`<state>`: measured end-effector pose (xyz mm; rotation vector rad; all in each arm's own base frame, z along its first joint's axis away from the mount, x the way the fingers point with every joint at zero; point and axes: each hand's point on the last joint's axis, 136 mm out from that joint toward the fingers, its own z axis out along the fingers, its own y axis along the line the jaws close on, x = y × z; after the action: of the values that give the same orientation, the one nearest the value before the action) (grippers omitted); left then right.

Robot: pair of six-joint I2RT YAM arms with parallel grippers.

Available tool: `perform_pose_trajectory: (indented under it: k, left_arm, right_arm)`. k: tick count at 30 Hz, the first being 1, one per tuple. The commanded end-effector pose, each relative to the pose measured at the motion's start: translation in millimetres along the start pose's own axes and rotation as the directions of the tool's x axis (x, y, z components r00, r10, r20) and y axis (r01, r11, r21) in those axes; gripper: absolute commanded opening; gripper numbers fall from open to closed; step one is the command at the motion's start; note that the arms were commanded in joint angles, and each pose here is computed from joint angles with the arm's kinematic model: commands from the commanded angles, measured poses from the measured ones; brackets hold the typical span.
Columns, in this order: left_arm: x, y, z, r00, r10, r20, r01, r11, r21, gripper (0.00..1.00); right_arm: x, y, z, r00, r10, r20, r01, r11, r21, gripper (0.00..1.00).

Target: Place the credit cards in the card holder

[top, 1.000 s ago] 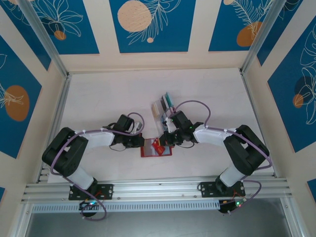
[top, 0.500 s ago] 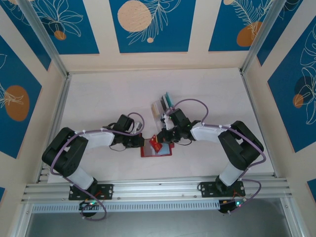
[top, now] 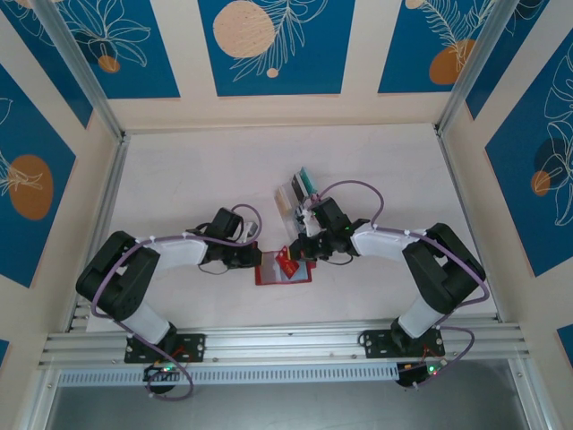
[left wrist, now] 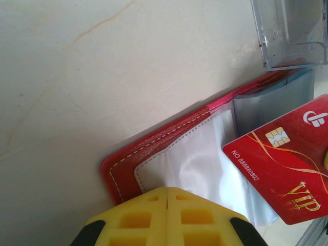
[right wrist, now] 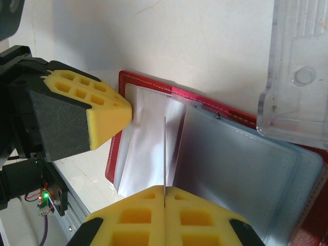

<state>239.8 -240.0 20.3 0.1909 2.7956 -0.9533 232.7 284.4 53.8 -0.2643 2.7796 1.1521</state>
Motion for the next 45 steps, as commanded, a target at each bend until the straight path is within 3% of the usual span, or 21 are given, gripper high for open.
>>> perform_pose_trajectory:
  k: [1,30,45]
  left_arm:
    - [24,27,2,0.998,-0.030,-0.058,0.024,0.994,-0.105,0.03]
    - [25,28,1,0.998,-0.029,-0.060,0.021,0.993,-0.115,0.03]
    - [27,29,2,0.997,-0.036,-0.062,0.029,0.993,-0.114,0.03]
  right_arm:
    - [28,-22,2,0.990,0.114,-0.087,-0.109,0.992,0.059,0.00]
    - [30,-39,-5,0.987,0.142,-0.075,-0.127,0.977,0.173,0.00]
    - [28,-28,8,0.982,0.143,-0.123,-0.123,0.980,0.155,0.00]
